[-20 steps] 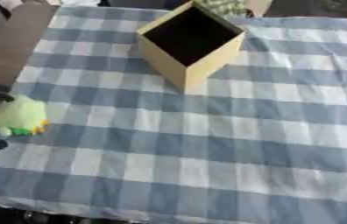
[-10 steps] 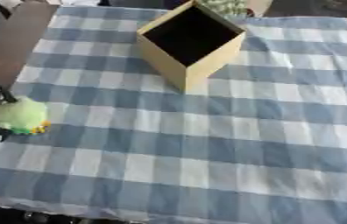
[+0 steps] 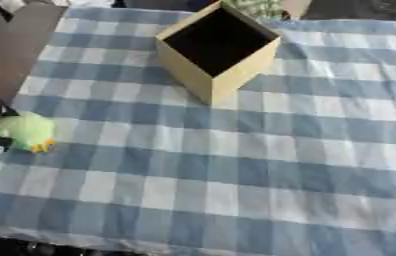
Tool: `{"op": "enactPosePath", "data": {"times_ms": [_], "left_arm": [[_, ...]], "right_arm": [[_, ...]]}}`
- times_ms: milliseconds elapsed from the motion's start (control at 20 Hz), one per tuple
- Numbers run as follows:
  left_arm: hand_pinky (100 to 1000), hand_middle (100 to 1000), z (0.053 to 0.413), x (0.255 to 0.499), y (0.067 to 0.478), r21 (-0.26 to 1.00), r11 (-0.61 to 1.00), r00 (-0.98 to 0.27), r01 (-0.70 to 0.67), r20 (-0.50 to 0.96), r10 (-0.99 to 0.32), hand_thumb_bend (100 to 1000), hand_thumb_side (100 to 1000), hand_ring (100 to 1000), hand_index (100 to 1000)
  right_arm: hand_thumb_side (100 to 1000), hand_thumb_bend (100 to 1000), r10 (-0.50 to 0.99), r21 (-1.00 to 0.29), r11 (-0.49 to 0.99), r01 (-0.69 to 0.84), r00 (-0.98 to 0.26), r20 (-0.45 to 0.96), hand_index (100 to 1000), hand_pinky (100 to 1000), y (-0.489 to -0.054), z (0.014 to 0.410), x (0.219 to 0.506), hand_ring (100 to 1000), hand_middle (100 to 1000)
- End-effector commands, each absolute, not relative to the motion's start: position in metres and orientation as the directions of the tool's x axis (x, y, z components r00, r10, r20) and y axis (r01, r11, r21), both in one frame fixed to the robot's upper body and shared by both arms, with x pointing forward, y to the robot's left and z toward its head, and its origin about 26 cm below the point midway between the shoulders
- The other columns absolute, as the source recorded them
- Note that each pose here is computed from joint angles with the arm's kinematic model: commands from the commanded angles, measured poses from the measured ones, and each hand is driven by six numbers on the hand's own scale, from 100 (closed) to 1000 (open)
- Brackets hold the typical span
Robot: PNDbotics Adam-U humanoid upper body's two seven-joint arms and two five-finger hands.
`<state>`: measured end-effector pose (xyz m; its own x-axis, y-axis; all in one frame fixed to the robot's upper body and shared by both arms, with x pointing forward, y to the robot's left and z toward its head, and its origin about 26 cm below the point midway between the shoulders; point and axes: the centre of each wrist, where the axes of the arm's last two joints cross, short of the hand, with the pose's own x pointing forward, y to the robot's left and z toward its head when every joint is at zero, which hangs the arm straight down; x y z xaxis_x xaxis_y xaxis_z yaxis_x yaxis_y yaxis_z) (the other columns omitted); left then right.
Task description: Pick up objects on the table and place them in the box.
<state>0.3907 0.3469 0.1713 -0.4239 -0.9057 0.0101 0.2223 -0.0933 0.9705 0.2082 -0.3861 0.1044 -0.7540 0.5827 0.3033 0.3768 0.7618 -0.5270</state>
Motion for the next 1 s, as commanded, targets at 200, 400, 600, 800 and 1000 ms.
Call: {"op": "enactPosePath", "data": {"times_ms": [200,400,600,800,1000], "left_arm": [[317,609,0.199,0.387,0.350,0.988,-0.081,-0.418,0.128,-0.021,-0.908,100,122,552,707],[297,602,0.217,0.384,0.345,0.995,-0.074,-0.433,0.070,-0.037,-0.901,100,129,545,695],[291,599,0.238,0.380,0.336,0.996,-0.088,-0.458,0.024,-0.067,-0.886,100,120,538,690],[289,598,0.255,0.377,0.325,0.995,-0.101,-0.487,-0.009,-0.092,-0.868,100,115,537,690],[289,598,0.270,0.377,0.311,0.993,-0.114,-0.522,-0.037,-0.117,-0.845,100,110,537,689]], "right_arm": [[747,100,0.580,-0.531,0.758,0.378,-0.764,0.284,773,745,-0.388,0.112,0.208,719,587],[747,100,0.579,-0.532,0.758,0.376,-0.763,0.286,773,745,-0.388,0.111,0.207,719,587],[746,100,0.579,-0.533,0.758,0.375,-0.764,0.286,773,746,-0.388,0.112,0.207,719,587],[745,100,0.579,-0.534,0.758,0.375,-0.764,0.284,774,746,-0.389,0.112,0.207,720,587],[744,100,0.578,-0.535,0.758,0.375,-0.766,0.282,774,747,-0.389,0.113,0.207,720,587]]}}
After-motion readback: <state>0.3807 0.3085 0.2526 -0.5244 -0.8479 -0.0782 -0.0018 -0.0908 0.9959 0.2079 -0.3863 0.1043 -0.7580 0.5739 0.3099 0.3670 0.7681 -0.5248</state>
